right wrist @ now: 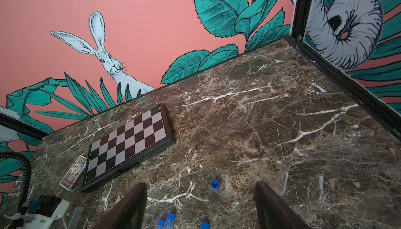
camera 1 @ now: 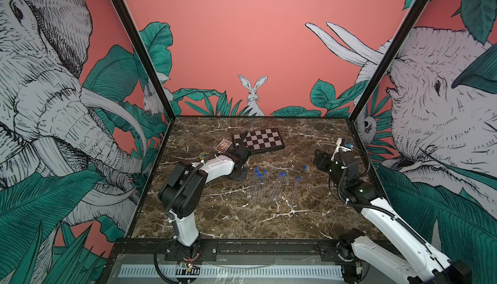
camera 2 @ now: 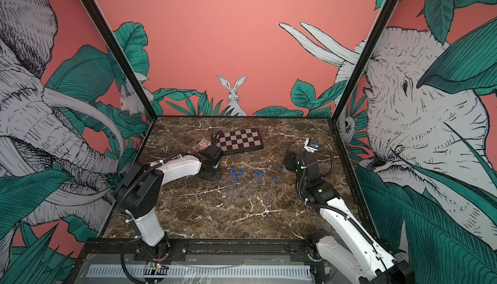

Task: Remove stoppers from test tubes
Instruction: Place the test tube at the center of the board.

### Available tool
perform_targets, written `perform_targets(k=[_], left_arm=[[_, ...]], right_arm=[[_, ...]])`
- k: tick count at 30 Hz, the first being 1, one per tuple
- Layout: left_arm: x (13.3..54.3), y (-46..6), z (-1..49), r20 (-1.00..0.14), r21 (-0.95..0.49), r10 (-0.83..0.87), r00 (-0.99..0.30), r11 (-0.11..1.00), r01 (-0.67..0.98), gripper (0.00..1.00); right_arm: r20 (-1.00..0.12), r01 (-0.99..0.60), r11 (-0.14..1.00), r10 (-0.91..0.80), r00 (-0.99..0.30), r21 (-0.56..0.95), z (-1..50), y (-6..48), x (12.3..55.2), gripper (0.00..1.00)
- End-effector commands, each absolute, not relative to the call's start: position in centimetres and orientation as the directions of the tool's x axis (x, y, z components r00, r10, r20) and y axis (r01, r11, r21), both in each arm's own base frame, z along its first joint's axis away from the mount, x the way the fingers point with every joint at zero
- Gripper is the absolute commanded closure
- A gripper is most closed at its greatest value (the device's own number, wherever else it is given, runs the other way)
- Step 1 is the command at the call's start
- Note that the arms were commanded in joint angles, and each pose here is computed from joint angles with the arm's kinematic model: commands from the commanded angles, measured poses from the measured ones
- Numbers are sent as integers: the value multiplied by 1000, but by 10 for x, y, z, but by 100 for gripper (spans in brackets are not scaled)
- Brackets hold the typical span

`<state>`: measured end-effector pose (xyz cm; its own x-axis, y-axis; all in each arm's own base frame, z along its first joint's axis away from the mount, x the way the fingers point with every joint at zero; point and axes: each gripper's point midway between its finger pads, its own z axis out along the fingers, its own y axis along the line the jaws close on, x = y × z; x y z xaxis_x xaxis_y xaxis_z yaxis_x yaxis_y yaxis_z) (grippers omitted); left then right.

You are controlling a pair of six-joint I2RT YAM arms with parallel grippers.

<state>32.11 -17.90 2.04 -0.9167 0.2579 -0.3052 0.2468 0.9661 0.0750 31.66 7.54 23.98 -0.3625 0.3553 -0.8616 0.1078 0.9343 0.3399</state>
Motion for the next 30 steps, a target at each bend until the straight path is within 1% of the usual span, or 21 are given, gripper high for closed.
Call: perform_targets(k=[1, 4, 12, 15, 19, 25, 27, 30], left_arm=[[303, -156, -4, -225, 142, 232, -946, 969, 204, 80], [302, -153, -8, -222, 152, 229, -948, 968, 198, 78], [297, -149, -15, -226, 152, 220, -949, 970, 189, 77], [297, -147, -15, -225, 160, 218, -950, 970, 185, 75], [298, -145, -12, -225, 178, 223, -948, 966, 185, 70], [302, -147, -6, -235, 177, 229, -945, 966, 190, 66], [305, -151, 3, -263, 164, 233, -936, 967, 195, 61], [313, -161, 33, -347, 131, 243, -906, 969, 209, 53]], right_arm=[[-861, 105, 929, 370, -350, 356, 243, 77, 318, 23], [-860, 106, 929, 369, -352, 355, 242, 77, 318, 23], [-860, 107, 928, 371, -351, 357, 243, 78, 319, 23], [-859, 104, 927, 373, -350, 360, 245, 79, 320, 23], [-859, 101, 927, 373, -351, 362, 246, 79, 320, 23], [-860, 99, 927, 373, -347, 362, 249, 79, 320, 23], [-861, 94, 927, 372, -345, 363, 251, 79, 319, 23], [-863, 90, 928, 370, -343, 362, 253, 79, 319, 23]])
